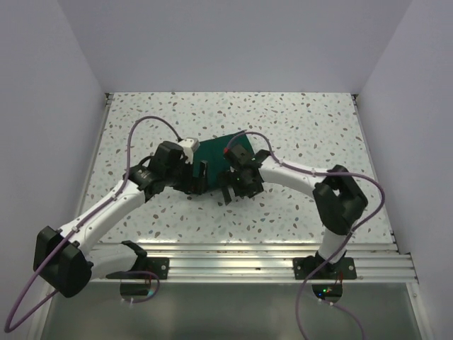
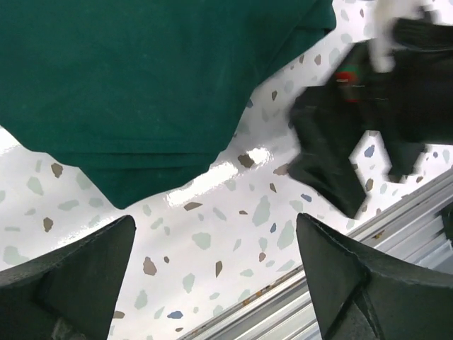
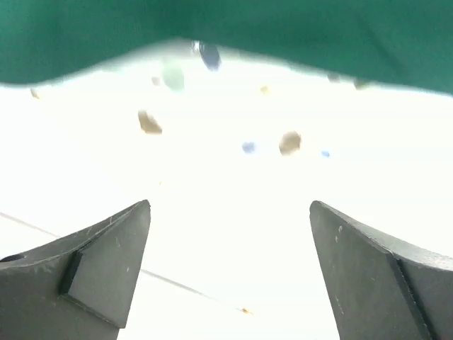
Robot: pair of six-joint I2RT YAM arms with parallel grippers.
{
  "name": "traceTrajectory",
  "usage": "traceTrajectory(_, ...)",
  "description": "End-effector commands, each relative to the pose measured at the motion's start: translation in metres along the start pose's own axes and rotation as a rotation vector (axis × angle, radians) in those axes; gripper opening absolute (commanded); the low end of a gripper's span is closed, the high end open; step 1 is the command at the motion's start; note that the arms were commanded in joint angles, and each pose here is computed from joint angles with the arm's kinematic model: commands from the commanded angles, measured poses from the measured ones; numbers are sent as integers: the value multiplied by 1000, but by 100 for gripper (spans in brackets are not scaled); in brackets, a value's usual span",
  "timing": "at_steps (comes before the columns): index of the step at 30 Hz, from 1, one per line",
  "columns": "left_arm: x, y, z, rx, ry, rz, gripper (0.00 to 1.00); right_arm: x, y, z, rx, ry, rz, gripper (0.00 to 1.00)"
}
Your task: Prepare the surgical pack
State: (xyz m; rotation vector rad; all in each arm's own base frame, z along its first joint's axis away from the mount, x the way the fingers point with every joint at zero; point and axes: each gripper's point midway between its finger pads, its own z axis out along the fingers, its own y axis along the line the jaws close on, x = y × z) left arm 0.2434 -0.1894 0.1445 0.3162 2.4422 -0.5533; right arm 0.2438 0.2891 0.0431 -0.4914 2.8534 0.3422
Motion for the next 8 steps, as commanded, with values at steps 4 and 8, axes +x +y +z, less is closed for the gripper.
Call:
traceTrajectory(4,-1,-16,4,105,-34,-41,100,10,-14,-27,-7,-78,70,99)
traceTrajectory(8,2,-28,3,177,-74,-132,100,16,-14,-16,-115,-74,85,99)
